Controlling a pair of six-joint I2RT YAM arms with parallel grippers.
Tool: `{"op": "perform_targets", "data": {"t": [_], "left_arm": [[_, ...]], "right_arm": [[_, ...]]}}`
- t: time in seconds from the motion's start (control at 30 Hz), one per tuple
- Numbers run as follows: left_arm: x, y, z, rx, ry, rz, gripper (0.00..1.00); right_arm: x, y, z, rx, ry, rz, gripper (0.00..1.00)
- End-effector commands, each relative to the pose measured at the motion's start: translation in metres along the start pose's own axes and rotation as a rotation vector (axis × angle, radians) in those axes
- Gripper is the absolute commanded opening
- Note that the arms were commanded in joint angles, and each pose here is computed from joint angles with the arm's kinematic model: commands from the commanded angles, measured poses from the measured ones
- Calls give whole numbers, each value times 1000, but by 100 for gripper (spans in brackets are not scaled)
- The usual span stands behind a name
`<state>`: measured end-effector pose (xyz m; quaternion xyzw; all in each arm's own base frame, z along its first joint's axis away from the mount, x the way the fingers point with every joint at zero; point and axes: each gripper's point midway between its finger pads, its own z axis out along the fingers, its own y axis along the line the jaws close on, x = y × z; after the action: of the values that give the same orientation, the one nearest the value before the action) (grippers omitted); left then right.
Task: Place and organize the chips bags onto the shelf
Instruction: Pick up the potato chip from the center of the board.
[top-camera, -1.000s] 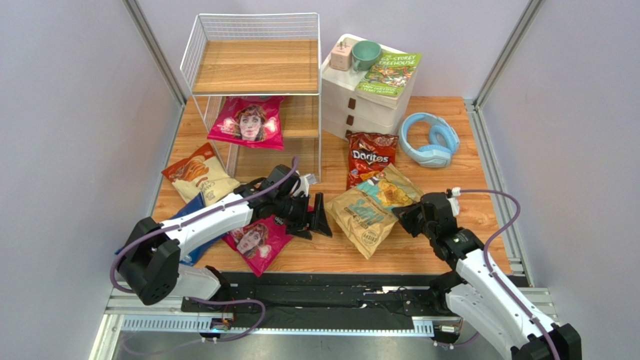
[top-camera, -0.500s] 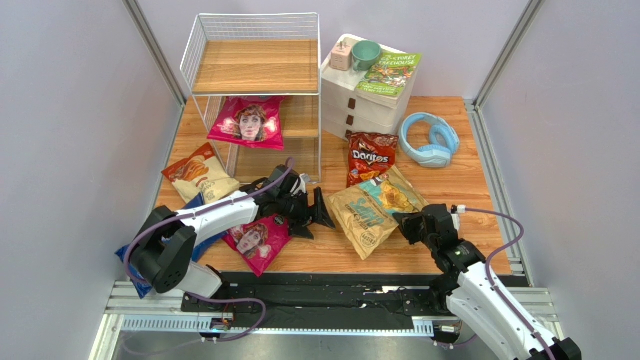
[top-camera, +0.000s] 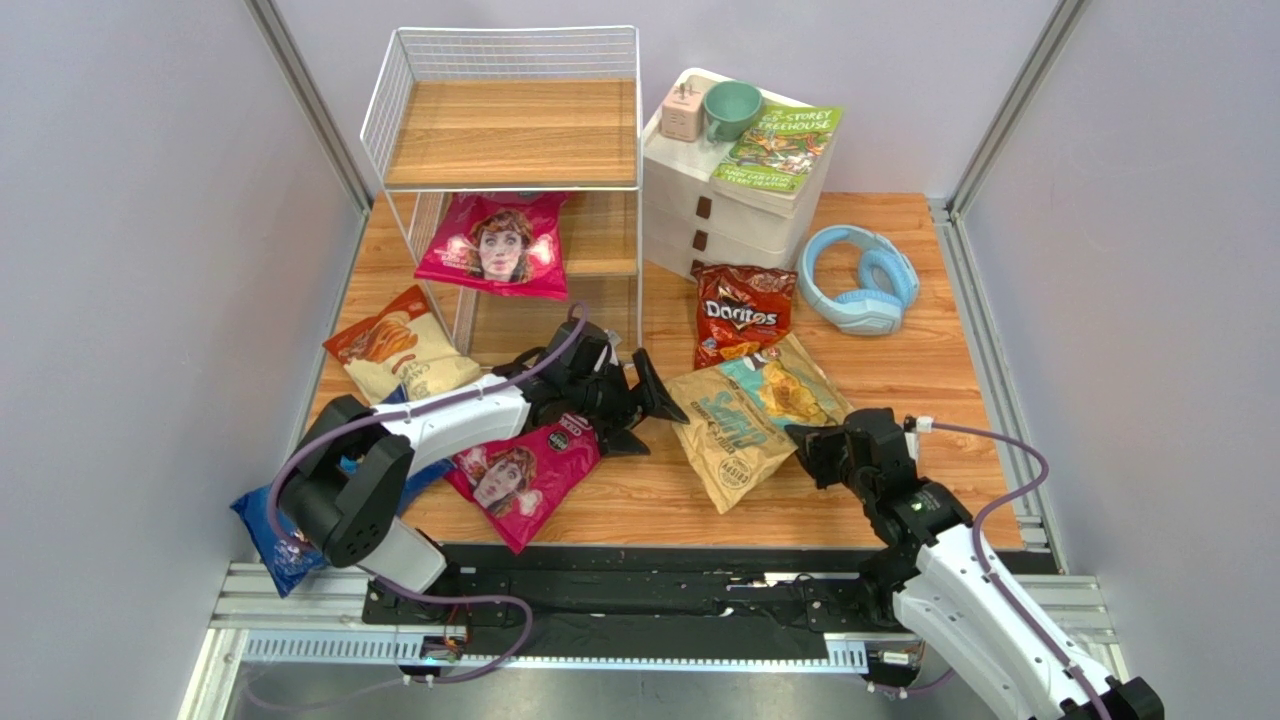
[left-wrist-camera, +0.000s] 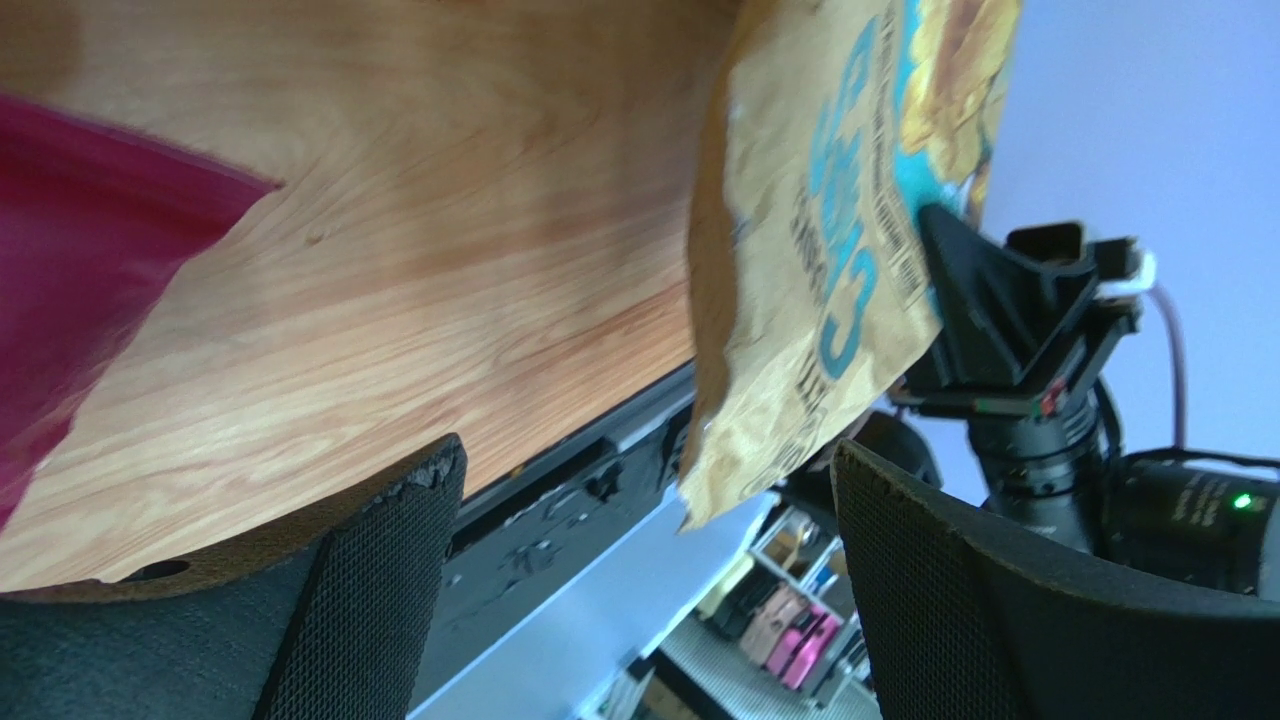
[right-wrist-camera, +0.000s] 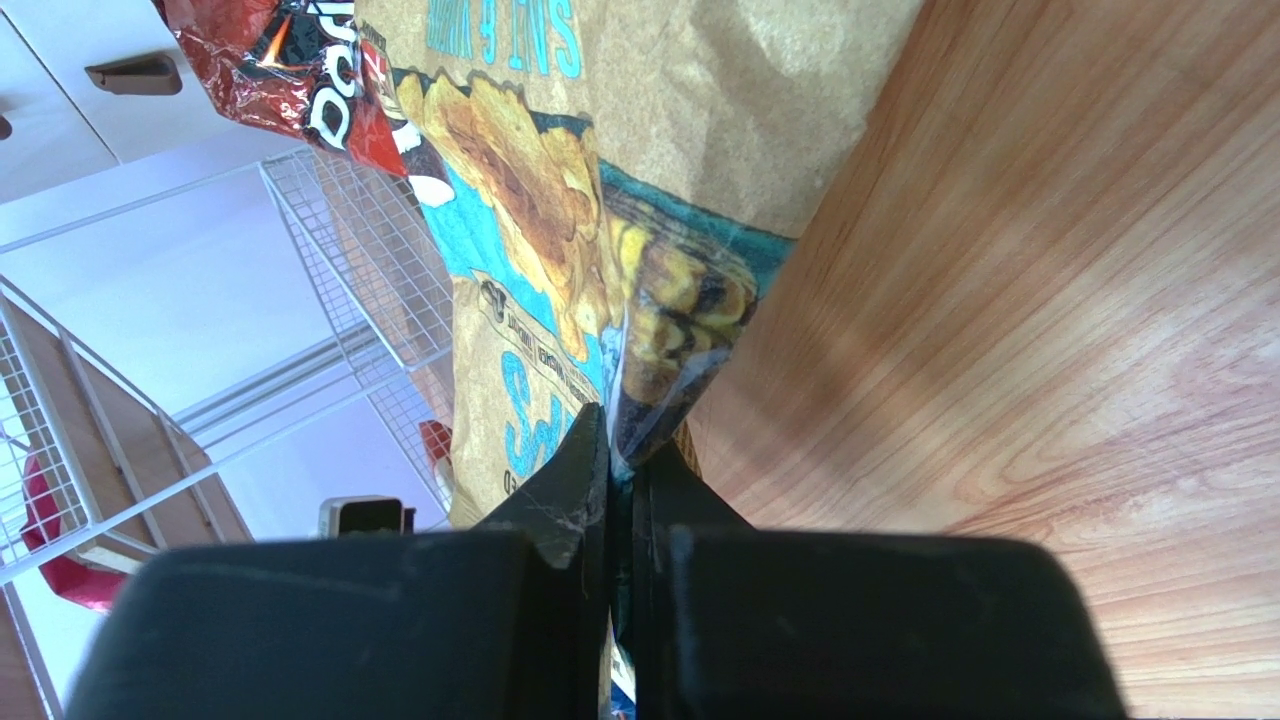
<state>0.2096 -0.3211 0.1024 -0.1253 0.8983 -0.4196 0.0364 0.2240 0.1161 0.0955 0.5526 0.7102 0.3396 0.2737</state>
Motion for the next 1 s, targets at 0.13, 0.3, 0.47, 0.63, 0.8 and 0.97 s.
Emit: {"op": "perform_targets", "data": {"t": [0.13, 0.3, 0.47, 0.63, 0.8, 0.97], "left_arm": [[-12, -46, 19, 64, -100, 27, 92], [-6, -57, 30, 110, -108, 45, 92], [-17, -64, 43, 154, -142, 49, 91], [-30, -71, 51, 168, -191, 65, 91], [-43, -77, 51, 178, -255, 93, 91], [-35, -92, 54, 219, -214, 104, 79]], "right_arm": [[7, 36, -7, -96, 38, 80, 0], [10, 39, -10, -101, 56, 86, 0], [14, 42, -12, -113, 82, 96, 0], [19, 42, -14, -114, 110, 91, 0], [21, 40, -17, -109, 124, 91, 0], [20, 38, -18, -112, 118, 102, 0]]}}
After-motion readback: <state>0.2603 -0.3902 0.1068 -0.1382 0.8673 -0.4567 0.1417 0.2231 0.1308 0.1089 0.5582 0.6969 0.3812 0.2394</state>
